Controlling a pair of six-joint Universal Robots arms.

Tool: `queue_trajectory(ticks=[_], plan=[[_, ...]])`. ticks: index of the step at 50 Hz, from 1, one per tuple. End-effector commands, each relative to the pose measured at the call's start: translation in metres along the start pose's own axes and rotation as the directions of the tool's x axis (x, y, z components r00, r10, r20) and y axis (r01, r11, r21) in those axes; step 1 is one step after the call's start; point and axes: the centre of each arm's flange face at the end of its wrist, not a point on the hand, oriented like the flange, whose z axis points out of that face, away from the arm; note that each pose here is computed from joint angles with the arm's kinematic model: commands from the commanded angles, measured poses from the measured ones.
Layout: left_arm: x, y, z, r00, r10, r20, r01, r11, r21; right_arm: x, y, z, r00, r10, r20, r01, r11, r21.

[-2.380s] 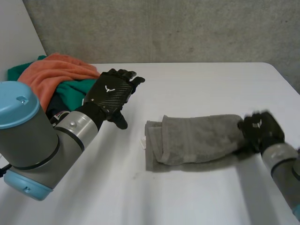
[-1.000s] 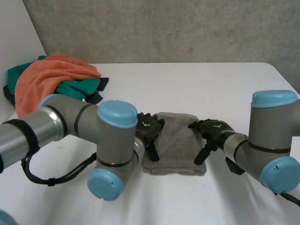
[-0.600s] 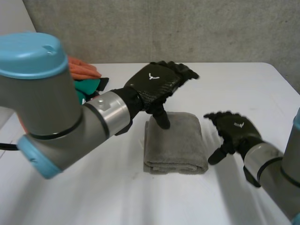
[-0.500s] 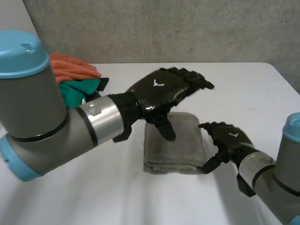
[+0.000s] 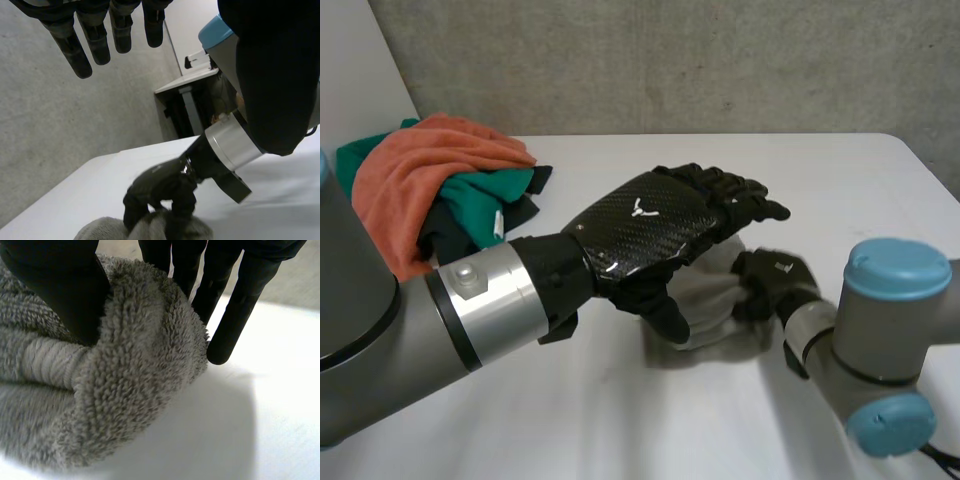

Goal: Fold the laundry.

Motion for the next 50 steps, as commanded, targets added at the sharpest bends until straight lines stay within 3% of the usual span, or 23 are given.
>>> queue_trajectory(ticks=[1,8,16,21,29,35,38,41,44,46,48,49,50], plan=[[-0.004,-0.008,-0.001,1.0,0.014,0.026,-0.015,1.0,0.019,0.037,-0.05,0.028,0.992,-0.04,-0.121,0.057,0.988,0.143],[-0.005,-0.013,0.0,1.0,0.004,0.027,-0.004,0.999,0.032,0.132,-0.079,0.08,0.939,-0.077,-0.335,0.145,0.972,0.183],[-0.009,-0.016,0.004,0.999,-0.015,0.03,0.012,0.997,0.071,0.231,-0.092,0.132,0.874,-0.041,-0.484,0.157,0.967,0.201],[-0.01,-0.017,0.005,0.999,-0.031,0.029,0.029,0.996,0.085,0.287,-0.087,0.145,0.837,-0.02,-0.547,0.14,0.974,0.178],[-0.01,-0.014,0.007,0.999,-0.045,0.023,0.043,0.996,0.082,0.319,-0.073,0.147,0.816,-0.009,-0.578,0.128,0.978,0.165],[-0.012,-0.015,0.009,0.999,-0.042,0.026,0.04,0.996,0.085,0.335,-0.088,0.135,0.801,0.001,-0.599,0.139,0.973,0.187],[-0.013,-0.016,0.009,0.999,-0.041,0.026,0.038,0.995,0.089,0.332,-0.097,0.13,0.814,-0.006,-0.58,0.139,0.973,0.185],[-0.012,-0.017,0.009,0.999,-0.041,0.025,0.039,0.995,0.09,0.321,-0.105,0.122,0.862,-0.035,-0.506,0.125,0.982,0.144],[-0.01,-0.018,0.007,0.999,-0.039,0.023,0.037,0.995,0.092,0.313,-0.112,0.113,0.867,-0.109,-0.486,0.167,0.983,0.078],[-0.01,-0.018,0.007,0.999,-0.04,0.025,0.038,0.995,0.091,0.313,-0.118,0.107,0.837,-0.174,-0.52,0.221,0.975,0.03],[-0.01,-0.018,0.006,0.999,-0.04,0.026,0.038,0.995,0.091,0.314,-0.127,0.097,0.742,-0.305,-0.597,0.329,0.942,-0.072],[-0.01,-0.018,0.006,0.999,-0.04,0.028,0.038,0.995,0.091,0.316,-0.139,0.087,0.656,-0.39,-0.646,0.396,0.907,-0.145],[-0.01,-0.019,0.006,0.999,-0.039,0.03,0.036,0.995,0.093,0.32,-0.145,0.082,0.613,-0.413,-0.673,0.416,0.894,-0.168]])
